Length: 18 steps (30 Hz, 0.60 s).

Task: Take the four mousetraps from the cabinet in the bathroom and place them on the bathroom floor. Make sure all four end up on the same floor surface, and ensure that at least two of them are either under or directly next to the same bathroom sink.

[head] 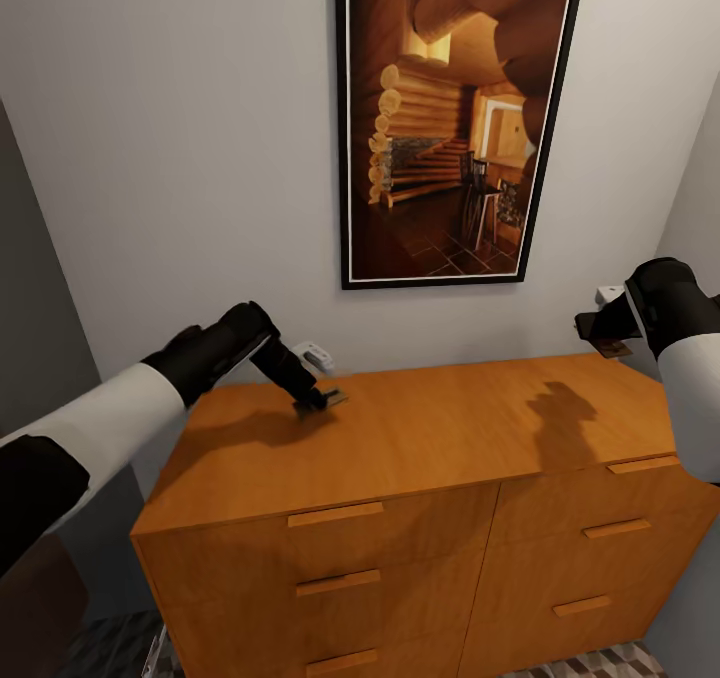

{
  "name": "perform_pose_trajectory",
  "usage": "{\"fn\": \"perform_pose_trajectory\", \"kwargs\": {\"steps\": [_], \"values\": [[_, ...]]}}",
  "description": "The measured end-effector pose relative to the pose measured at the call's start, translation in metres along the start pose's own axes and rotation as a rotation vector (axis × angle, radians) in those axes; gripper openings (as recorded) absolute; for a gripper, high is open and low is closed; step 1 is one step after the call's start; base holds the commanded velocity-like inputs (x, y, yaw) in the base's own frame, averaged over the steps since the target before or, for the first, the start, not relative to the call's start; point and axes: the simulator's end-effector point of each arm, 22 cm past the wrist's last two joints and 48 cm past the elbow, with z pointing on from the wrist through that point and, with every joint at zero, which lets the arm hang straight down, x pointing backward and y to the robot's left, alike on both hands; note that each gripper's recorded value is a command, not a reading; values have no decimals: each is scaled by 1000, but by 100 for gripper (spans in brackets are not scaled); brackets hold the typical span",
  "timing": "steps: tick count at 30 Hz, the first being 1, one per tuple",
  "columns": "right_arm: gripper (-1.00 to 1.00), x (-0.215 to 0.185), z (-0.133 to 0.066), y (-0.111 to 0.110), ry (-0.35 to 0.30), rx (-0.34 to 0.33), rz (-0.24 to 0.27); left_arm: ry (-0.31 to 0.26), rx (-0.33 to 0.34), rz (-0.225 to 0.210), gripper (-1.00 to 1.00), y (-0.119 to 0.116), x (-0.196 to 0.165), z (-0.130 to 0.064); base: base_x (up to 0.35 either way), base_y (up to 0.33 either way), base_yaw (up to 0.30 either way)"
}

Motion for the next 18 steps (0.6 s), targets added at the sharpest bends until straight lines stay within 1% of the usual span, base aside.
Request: {"fn": "perform_pose_trajectory", "kwargs": {"steps": [3,6,18], "values": [[-100,0,0,1,0,-3,0,-33,3,-30,-100,6,-7,-7,0,0,0],[-100,0,0,1,0,-4,1,-45,6,-43,-100,8,-10,-10,0,0,0],[-100,0,0,1,0,-5,0,-53,9,-47,-100,7,-12,-11,-10,0,0]]}}
